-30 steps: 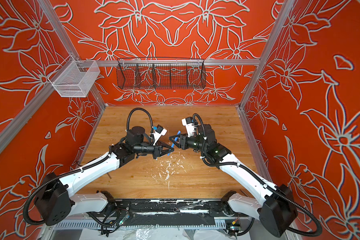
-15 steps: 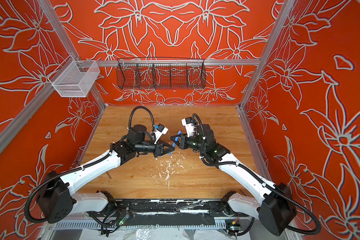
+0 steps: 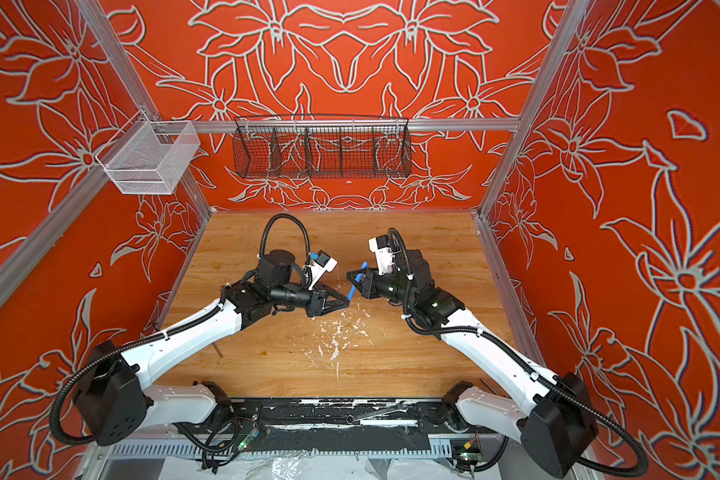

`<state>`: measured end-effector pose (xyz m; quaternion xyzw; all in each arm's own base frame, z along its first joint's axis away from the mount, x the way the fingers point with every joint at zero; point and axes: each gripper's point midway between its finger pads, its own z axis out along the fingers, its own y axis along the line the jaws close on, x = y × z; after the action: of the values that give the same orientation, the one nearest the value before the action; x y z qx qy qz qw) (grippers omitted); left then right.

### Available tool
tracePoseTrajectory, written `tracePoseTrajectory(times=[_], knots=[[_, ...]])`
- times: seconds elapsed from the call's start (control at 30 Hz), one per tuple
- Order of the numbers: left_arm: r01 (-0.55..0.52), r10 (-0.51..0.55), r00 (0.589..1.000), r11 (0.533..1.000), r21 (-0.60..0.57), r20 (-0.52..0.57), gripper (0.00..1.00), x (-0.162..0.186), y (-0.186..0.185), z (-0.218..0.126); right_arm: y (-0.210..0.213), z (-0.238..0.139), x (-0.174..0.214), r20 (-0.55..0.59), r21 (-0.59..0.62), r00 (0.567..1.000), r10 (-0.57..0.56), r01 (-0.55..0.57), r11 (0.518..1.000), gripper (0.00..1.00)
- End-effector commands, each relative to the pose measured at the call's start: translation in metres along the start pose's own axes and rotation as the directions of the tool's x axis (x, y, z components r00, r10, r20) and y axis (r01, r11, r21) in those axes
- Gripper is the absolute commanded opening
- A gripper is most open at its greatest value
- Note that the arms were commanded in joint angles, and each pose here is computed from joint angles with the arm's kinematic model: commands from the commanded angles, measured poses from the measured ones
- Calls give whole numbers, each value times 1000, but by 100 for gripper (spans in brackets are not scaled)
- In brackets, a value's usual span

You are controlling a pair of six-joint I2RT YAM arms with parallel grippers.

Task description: Insert the pens into the pen caps

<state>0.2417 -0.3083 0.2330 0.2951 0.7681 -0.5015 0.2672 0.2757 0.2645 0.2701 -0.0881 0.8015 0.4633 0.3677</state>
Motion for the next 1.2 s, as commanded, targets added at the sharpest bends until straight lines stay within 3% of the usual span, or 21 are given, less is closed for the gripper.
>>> tracePoseTrajectory(times=[0.0,0.13,0.23,0.47,0.5,0.57,0.63,0.83,1.17], knots=[[25,-23,999,999,45,-47,27,9,-2,7,6,-4,-17,68,-11,998,-6,7,1000,0],[35,-32,998,998,48,-51,9,9,0,9,5,-3,-16,66,-10,998,-1,2,1000,0],[25,-24,999,999,38,-43,0,7,1,8,5,-3,-15,67,-11,998,-1,2,1000,0],[24,-25,1000,999,-25,-15,0,3,9,6,4,-5,-14,59,1,998,-15,15,1000,0],[24,-25,1000,999,-29,-17,0,4,10,6,3,-7,-14,60,16,998,-21,20,1000,16],[25,-26,999,999,-32,-21,0,6,12,7,1,-15,-17,72,50,997,-41,38,998,38],[22,-23,999,999,-32,-26,0,8,13,7,0,-26,-24,101,92,993,-64,55,994,49],[1,-1,1000,1000,1,-30,0,13,7,6,-16,-59,-42,188,230,973,-130,85,969,56],[-30,31,999,999,36,-29,0,13,-3,5,2,-40,-45,151,105,970,-192,177,979,59]])
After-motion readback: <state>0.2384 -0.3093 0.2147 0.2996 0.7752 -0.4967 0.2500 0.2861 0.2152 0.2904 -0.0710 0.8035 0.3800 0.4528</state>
